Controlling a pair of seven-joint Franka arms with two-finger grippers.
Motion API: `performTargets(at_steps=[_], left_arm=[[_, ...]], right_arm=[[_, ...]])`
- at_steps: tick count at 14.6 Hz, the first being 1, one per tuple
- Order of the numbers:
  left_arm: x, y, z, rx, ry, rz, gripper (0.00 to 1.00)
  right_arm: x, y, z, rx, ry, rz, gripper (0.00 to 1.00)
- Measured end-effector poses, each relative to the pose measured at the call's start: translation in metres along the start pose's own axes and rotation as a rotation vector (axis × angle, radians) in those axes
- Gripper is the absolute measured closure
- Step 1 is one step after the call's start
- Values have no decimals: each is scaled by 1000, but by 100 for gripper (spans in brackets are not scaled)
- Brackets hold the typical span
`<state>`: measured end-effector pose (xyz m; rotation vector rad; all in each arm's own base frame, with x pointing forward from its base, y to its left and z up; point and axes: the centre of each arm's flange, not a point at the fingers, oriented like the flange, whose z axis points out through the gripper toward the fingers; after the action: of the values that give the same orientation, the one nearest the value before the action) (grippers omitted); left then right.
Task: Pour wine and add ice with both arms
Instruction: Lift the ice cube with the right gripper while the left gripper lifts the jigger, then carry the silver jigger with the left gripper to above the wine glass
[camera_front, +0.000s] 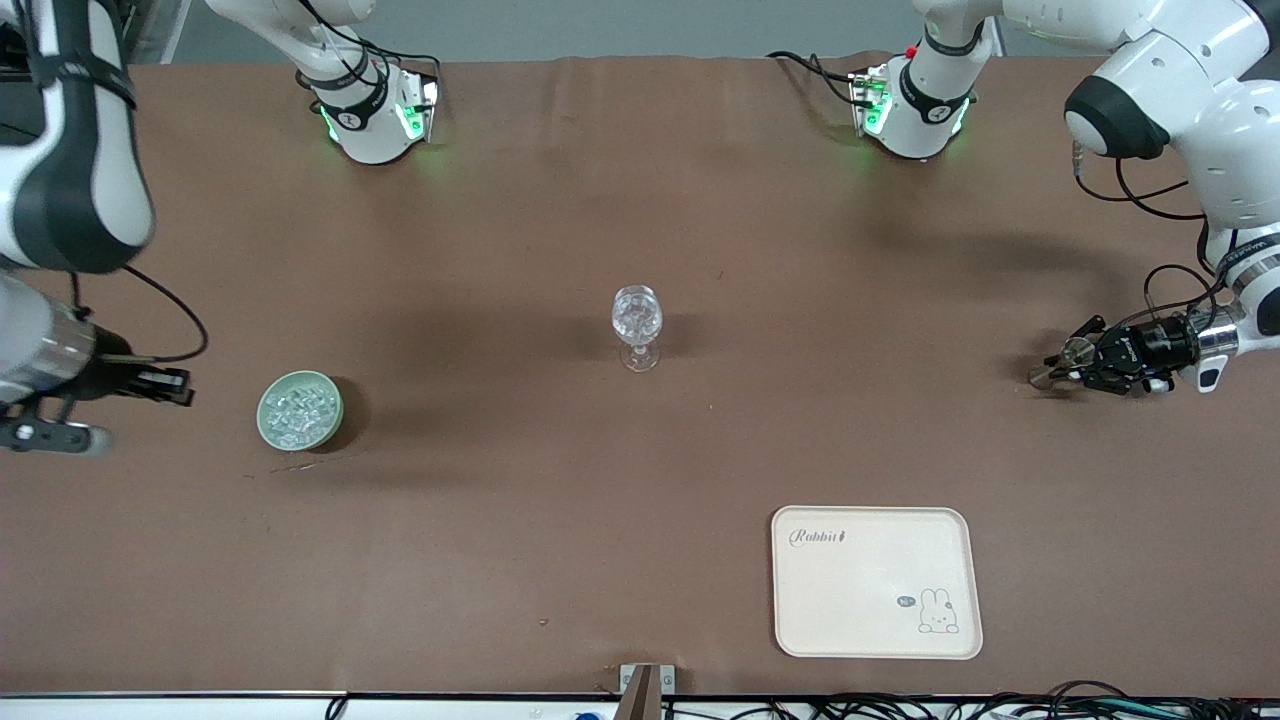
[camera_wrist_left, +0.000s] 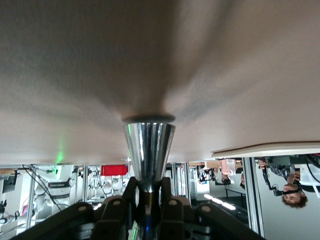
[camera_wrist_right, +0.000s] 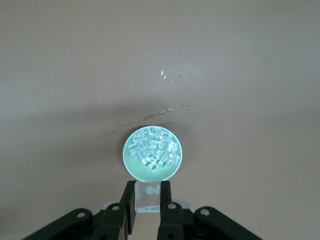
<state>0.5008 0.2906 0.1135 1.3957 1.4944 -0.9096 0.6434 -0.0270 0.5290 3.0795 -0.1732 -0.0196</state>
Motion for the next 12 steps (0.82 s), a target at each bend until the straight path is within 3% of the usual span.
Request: performTargets(at_steps=[5, 7, 12], left_arm=[[-16, 3, 4, 20, -75, 12, 78], [-37, 14, 6, 28, -86, 33, 78], [-112, 38, 7, 43, -145, 114, 78]], right_arm=[[-22, 18, -94, 6, 21, 21, 77], [-36, 25, -120, 51, 43, 35, 77], [-55, 33, -131, 79, 51, 42, 77]])
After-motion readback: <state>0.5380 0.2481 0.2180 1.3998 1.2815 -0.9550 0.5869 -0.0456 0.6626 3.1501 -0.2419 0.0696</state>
